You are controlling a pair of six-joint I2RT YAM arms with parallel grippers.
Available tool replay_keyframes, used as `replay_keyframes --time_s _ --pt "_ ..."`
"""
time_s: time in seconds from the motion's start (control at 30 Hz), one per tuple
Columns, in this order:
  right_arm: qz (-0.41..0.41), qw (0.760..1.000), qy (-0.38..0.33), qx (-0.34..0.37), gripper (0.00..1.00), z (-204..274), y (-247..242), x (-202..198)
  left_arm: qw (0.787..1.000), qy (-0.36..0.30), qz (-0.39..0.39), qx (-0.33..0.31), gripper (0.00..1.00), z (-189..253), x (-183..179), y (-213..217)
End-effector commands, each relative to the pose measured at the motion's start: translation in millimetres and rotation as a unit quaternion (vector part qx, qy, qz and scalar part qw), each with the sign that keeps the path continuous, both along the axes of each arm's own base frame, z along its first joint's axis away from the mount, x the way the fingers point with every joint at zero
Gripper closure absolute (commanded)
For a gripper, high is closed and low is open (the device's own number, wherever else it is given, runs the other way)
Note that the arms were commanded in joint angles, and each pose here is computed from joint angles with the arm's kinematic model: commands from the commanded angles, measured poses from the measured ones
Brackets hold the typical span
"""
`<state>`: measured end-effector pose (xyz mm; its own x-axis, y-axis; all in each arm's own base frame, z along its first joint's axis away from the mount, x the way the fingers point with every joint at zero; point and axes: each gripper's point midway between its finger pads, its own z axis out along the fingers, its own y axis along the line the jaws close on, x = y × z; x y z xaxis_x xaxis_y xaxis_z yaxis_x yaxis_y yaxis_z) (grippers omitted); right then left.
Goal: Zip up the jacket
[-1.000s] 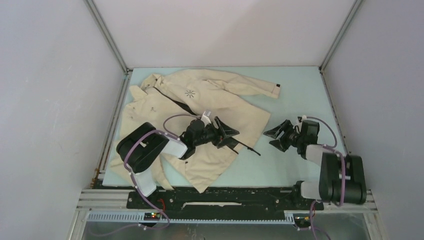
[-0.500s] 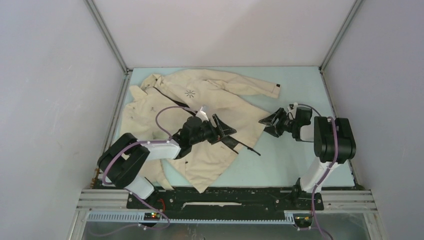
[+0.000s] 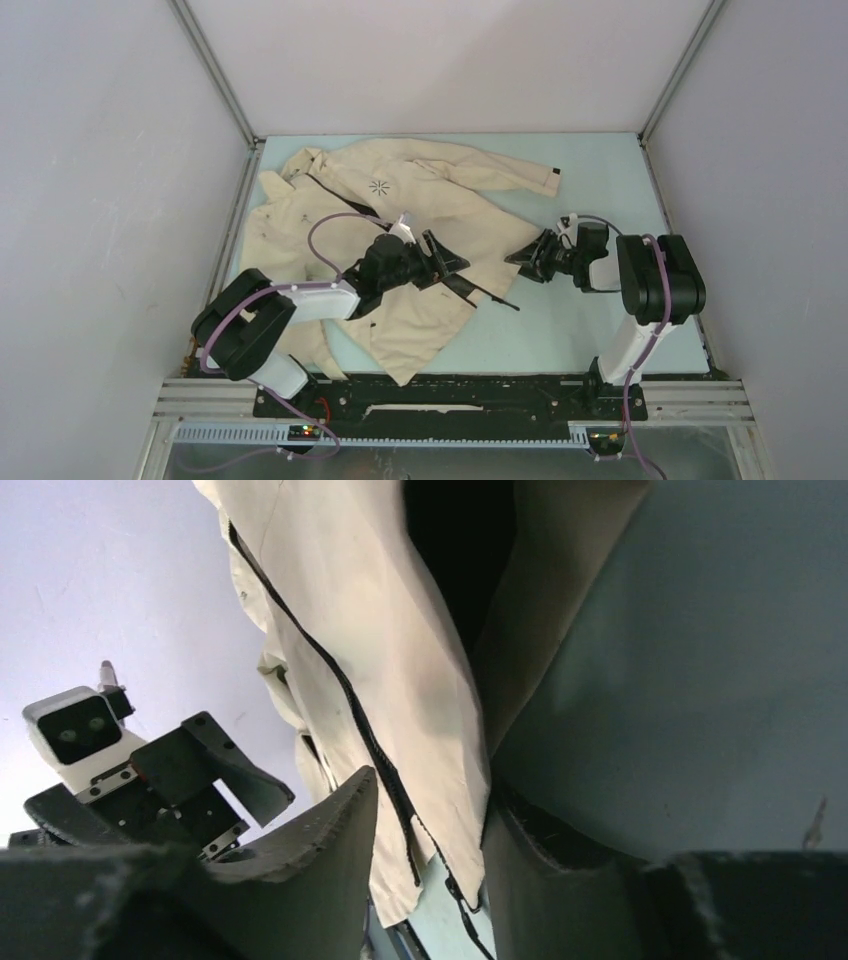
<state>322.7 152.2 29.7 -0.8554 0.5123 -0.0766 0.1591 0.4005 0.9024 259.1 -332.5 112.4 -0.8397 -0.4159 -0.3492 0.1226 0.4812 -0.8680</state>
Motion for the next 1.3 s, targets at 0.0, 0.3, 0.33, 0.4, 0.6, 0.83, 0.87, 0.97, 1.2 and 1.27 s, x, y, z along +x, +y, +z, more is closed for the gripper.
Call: replay_keyframes --time_s 0.0,0.3,0.33,0.4,0.6,0.83,0.87,0.97,1.2,1.27 --pt "0.005 0.999 -0.035 0.036 0.6 21 7 1 0.999 -0.003 0.028 -0.027 0.22 9 2 4" --pt "0.025 0.997 -0.044 0.058 0.51 28 28 -23 0.993 0.036 0.028 -0.112 0.3 7 2 -11" --pt "0.023 0.997 -0.041 0.059 0.51 26 30 -25 0.992 0.037 0.035 -0.114 0.31 5 3 -9" --pt "0.018 0.996 -0.047 0.07 0.55 27 34 -28 0.993 0.032 0.051 -0.104 0.33 1 3 -3" --pt "0.013 0.993 -0.061 0.104 0.79 38 39 -28 0.996 0.022 0.062 -0.063 0.3 -3 0 7" --pt "-0.008 0.99 -0.057 0.132 1.0 50 38 -26 0.988 0.053 0.048 -0.136 0.17 -1 -7 -11" --pt "-0.01 0.989 -0.056 0.134 1.0 50 38 -26 0.986 0.061 0.046 -0.148 0.18 0 -8 -14" --pt "-0.014 0.987 -0.055 0.147 1.0 54 38 -28 0.981 0.08 0.042 -0.173 0.23 -4 -11 -23" --pt "-0.007 0.982 -0.058 0.178 1.0 63 41 -31 0.992 0.058 0.026 -0.113 0.32 -22 -14 -27" --pt "0.001 0.982 -0.061 0.176 1.0 62 41 -34 0.998 0.036 0.017 -0.042 0.25 -27 -16 -22"
